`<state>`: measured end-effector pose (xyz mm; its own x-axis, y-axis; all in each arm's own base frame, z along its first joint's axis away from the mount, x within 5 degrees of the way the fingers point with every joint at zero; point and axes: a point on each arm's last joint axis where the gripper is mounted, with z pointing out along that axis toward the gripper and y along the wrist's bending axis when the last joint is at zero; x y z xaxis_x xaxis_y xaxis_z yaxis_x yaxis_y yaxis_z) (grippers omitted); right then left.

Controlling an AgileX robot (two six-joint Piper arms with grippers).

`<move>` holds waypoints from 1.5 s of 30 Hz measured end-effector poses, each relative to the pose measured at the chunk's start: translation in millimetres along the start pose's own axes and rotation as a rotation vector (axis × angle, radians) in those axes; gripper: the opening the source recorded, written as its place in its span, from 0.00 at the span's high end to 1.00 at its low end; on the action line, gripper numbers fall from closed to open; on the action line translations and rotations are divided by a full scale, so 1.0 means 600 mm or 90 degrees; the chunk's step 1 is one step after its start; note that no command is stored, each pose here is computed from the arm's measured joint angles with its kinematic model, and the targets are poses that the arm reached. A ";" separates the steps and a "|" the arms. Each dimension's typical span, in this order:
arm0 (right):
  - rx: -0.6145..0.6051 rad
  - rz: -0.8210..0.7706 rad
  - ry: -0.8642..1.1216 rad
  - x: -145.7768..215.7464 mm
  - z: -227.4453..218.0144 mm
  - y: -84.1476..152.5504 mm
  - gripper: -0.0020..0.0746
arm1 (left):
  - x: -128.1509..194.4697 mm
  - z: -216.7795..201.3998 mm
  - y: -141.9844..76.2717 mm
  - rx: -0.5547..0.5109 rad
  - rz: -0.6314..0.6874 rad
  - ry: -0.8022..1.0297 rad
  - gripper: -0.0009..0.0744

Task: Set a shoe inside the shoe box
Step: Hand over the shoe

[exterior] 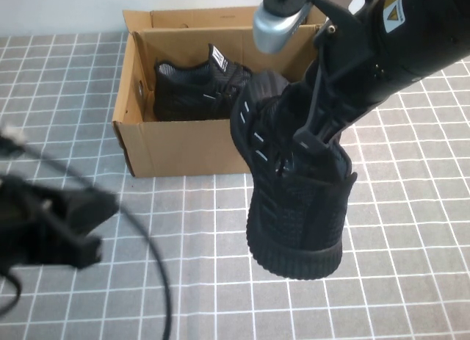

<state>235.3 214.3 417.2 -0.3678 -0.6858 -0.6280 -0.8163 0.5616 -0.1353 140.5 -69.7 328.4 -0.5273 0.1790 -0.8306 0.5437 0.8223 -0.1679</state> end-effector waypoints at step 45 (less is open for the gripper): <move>-0.131 -0.547 -0.080 0.016 0.000 -0.033 0.98 | -0.216 0.180 -0.047 0.421 0.391 0.075 0.76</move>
<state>247.9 196.6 413.9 0.4496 -0.7696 -0.4534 -0.8558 -0.2257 -0.4654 264.2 -174.8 383.4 -0.0646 0.5672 -0.8210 0.9956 0.0924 -0.0144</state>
